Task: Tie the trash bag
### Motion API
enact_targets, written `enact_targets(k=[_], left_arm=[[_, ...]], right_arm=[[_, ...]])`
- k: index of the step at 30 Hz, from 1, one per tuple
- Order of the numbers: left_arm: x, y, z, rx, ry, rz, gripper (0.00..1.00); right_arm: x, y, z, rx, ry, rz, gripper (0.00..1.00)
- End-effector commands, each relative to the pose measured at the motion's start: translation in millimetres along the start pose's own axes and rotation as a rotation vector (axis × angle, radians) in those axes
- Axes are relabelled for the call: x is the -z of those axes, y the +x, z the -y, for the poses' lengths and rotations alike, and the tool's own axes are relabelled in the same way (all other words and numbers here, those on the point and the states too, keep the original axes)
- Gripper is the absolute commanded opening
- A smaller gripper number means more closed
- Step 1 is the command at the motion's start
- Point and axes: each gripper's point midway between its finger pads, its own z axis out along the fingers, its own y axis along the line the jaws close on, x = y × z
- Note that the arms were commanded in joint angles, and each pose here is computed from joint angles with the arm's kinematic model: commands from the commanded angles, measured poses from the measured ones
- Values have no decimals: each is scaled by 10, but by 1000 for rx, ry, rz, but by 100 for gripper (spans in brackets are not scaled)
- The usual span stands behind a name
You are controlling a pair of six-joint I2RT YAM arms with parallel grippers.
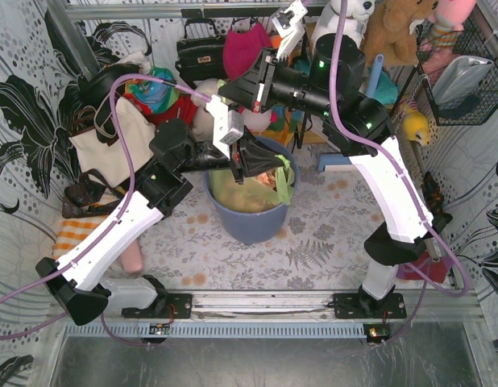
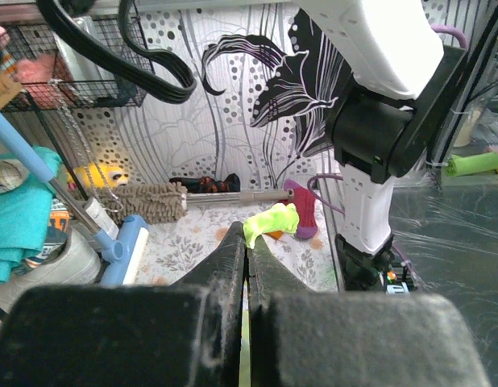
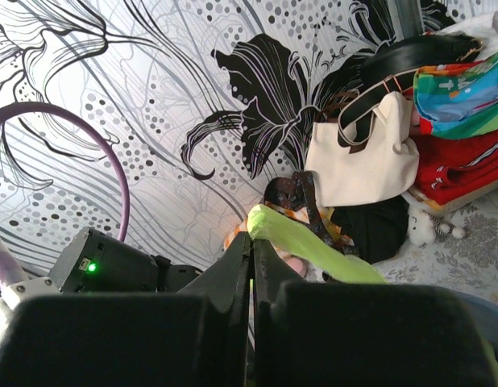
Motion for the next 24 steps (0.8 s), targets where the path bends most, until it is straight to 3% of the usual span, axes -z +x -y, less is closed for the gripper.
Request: enact_targets(k=[1, 7, 24], left_arm=[[9, -385, -53, -104, -52, 77, 7], [24, -529, -68, -141, -76, 113, 7], [281, -526, -83, -161, -219, 185, 7]], right_arm=[[99, -337, -232, 38, -52, 116, 0], [124, -349, -268, 33, -62, 121, 0], [765, -131, 271, 80, 295, 107, 0]])
